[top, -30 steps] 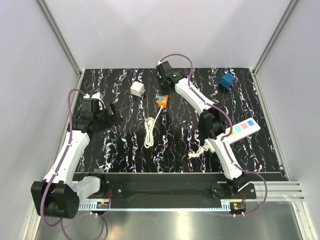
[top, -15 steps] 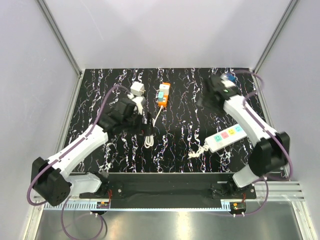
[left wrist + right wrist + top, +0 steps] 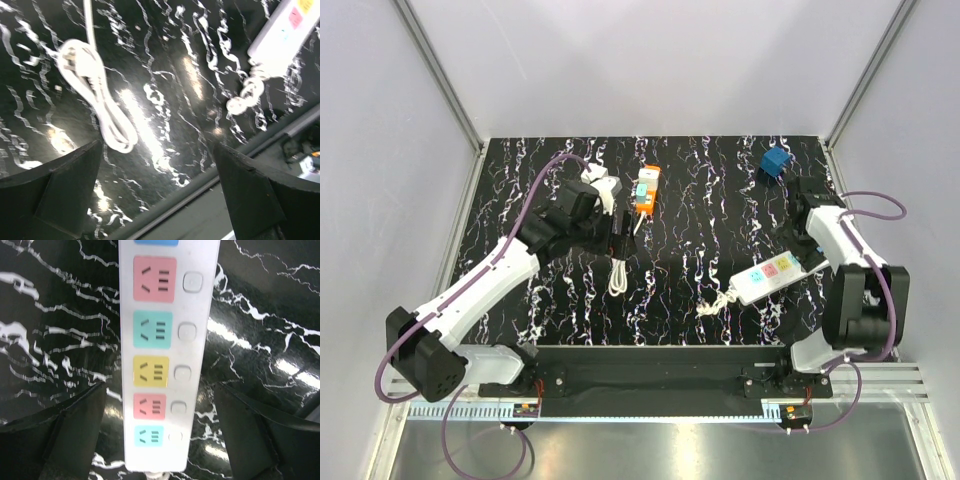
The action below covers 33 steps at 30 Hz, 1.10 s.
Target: Insert the plug
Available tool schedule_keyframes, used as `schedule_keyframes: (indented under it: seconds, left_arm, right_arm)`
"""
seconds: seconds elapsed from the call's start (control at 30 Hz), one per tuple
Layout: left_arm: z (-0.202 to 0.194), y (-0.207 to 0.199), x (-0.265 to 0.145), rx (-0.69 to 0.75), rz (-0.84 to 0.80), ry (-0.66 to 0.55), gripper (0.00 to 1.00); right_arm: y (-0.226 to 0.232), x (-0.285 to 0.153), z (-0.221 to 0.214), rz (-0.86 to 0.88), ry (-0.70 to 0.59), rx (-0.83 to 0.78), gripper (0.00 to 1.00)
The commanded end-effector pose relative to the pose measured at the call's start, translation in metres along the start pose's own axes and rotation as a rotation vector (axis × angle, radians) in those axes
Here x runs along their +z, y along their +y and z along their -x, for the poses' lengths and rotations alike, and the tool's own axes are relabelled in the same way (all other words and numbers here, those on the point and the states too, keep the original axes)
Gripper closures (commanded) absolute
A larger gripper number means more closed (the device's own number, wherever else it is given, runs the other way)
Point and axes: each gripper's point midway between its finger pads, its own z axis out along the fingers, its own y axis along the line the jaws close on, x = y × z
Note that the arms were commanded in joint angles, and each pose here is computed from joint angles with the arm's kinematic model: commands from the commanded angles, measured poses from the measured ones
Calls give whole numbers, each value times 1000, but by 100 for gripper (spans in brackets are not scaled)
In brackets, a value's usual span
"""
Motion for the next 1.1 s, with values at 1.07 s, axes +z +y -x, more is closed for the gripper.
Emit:
schedule_keyframes:
  seconds: [1.07]
  left_arm:
    - [6, 55, -15, 42, 268, -66, 1]
  right_arm:
    - [64, 54, -36, 193, 133, -202, 28]
